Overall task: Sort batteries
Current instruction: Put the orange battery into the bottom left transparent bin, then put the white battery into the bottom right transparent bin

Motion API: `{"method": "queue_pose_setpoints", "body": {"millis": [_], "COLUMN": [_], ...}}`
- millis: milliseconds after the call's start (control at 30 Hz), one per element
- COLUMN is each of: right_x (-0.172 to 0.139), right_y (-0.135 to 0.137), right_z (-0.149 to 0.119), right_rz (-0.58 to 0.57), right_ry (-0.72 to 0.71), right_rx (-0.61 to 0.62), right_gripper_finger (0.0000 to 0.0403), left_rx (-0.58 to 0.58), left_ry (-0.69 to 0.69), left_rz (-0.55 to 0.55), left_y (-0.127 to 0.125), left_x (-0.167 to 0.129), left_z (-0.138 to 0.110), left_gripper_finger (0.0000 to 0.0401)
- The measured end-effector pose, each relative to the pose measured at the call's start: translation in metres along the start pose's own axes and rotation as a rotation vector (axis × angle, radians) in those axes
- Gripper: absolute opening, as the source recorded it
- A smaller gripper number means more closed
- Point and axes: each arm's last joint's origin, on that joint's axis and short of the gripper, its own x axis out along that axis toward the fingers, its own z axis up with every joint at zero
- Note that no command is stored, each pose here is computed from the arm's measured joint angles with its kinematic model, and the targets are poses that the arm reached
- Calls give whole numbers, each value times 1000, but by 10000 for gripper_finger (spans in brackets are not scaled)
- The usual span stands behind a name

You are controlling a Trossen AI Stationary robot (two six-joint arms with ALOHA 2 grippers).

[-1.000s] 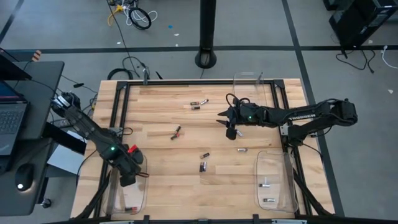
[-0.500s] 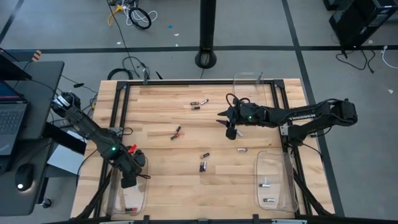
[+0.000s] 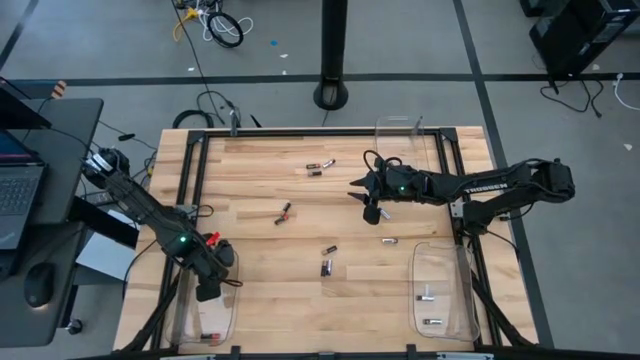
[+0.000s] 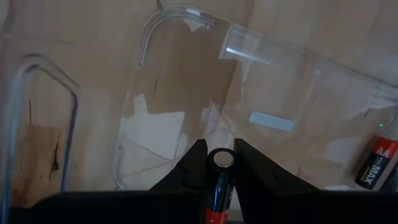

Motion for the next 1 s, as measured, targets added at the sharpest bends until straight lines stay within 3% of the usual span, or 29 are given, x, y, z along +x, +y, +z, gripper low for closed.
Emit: {"method": "queue_pose_setpoints", "body": {"millis": [200,400,600,700,833,933,1000], "right_x": [0,0,0,0,0,0,0], "right_y": [0,0,0,0,0,0,0], "right_z": [0,0,0,0,0,0,0], "right_rz": [0,0,0,-6,-9,-9,-9], "right_ry": [0,0,0,0,0,-2,-2], "right_rx": [0,0,0,-5,-17,-19,-19], "right_gripper_finger": [151,151,151,151,151,151,151], "left_rx": [-1,-1,0,32,71,77,71], "left_ry": [-9,-10,-18,-102,-255,-385,-475], "left_rz": [8,8,7,-4,3,3,14], "left_y": [0,0,-2,-11,-19,-16,-11], "left_x": [0,0,-3,-17,-48,-68,-76], "left_z": [0,0,1,7,14,17,19], "left_gripper_finger": [63,135,141,125,69,16,9]}}
